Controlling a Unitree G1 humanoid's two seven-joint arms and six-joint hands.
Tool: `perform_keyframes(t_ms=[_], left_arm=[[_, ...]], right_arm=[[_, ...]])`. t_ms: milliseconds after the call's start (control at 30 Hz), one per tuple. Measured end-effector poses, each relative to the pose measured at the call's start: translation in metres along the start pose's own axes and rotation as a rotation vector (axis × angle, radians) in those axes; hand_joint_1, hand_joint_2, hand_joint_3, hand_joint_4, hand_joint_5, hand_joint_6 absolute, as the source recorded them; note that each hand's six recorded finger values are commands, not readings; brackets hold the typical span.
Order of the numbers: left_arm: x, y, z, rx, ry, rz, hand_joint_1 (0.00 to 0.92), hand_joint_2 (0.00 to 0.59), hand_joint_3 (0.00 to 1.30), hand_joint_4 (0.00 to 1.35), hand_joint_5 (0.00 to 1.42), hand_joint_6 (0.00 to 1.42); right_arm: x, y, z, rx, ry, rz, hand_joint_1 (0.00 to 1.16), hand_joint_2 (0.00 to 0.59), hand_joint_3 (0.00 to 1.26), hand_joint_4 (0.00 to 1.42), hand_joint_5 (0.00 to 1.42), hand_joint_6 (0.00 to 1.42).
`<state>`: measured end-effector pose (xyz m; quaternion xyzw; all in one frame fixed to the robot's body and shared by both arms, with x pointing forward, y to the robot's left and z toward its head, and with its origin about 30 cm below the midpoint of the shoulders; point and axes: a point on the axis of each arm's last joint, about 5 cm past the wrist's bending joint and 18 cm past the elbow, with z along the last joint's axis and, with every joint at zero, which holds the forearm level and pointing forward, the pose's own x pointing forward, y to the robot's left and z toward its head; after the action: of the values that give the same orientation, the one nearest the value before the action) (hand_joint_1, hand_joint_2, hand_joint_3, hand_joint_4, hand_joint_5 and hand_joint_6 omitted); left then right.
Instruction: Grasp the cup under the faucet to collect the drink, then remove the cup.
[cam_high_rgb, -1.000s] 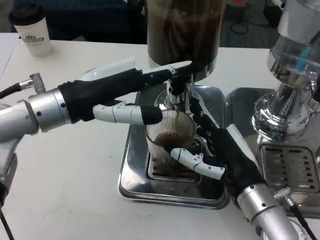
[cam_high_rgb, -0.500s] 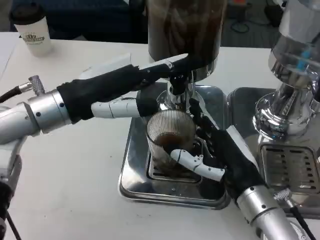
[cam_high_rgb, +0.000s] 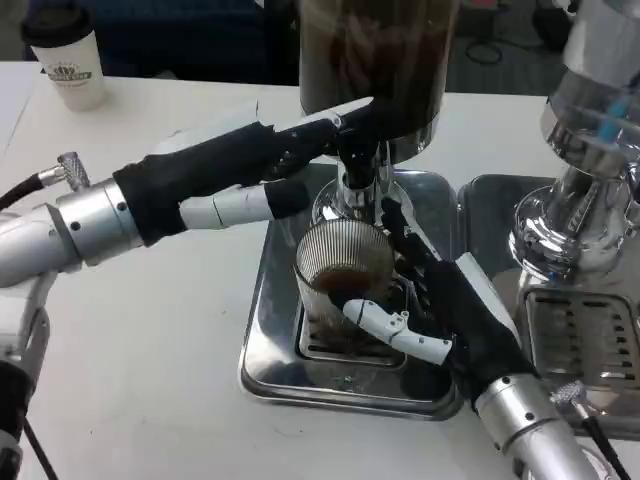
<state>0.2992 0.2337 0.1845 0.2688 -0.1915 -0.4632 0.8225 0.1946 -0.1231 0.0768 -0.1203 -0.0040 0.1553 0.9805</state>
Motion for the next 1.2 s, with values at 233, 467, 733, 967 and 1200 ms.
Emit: perform_keyframes(t_ms=[233, 467, 733, 967, 1200], left_arm=[[-0.001, 0.001, 0.0023, -0.003, -0.003, 0.0, 0.0, 0.008, 0.04, 0.0, 0.0, 0.01], [-0.002, 0.002, 0.0049, -0.002, -0.009, 0.001, 0.0, 0.007, 0.05, 0.0, 0.0, 0.01], [-0.002, 0.005, 0.0105, 0.012, -0.027, 0.003, 0.0, 0.007, 0.06, 0.0, 0.0, 0.02], [-0.003, 0.008, 0.0145, 0.021, -0.04, 0.019, 0.0, 0.011, 0.06, 0.0, 0.0, 0.02], [-0.004, 0.012, 0.0204, 0.027, -0.077, 0.037, 0.0, 0.013, 0.06, 0.0, 0.01, 0.02]], right_arm=[[-0.001, 0.0013, -0.0003, 0.006, 0.002, -0.001, 0.7, 0.23, 0.0, 0.0, 0.0, 0.03], [0.0, 0.0021, 0.0, 0.01, 0.0, -0.001, 0.7, 0.231, 0.0, 0.0, 0.0, 0.03], [0.0, 0.0034, 0.0003, 0.017, -0.001, -0.002, 0.7, 0.231, 0.0, 0.0, 0.0, 0.03], [0.001, 0.0046, -0.0002, 0.022, 0.0, 0.0, 0.7, 0.228, 0.0, 0.0, 0.0, 0.03], [0.001, 0.0051, -0.0007, 0.023, -0.005, 0.0, 0.7, 0.227, 0.0, 0.0, 0.0, 0.03]])
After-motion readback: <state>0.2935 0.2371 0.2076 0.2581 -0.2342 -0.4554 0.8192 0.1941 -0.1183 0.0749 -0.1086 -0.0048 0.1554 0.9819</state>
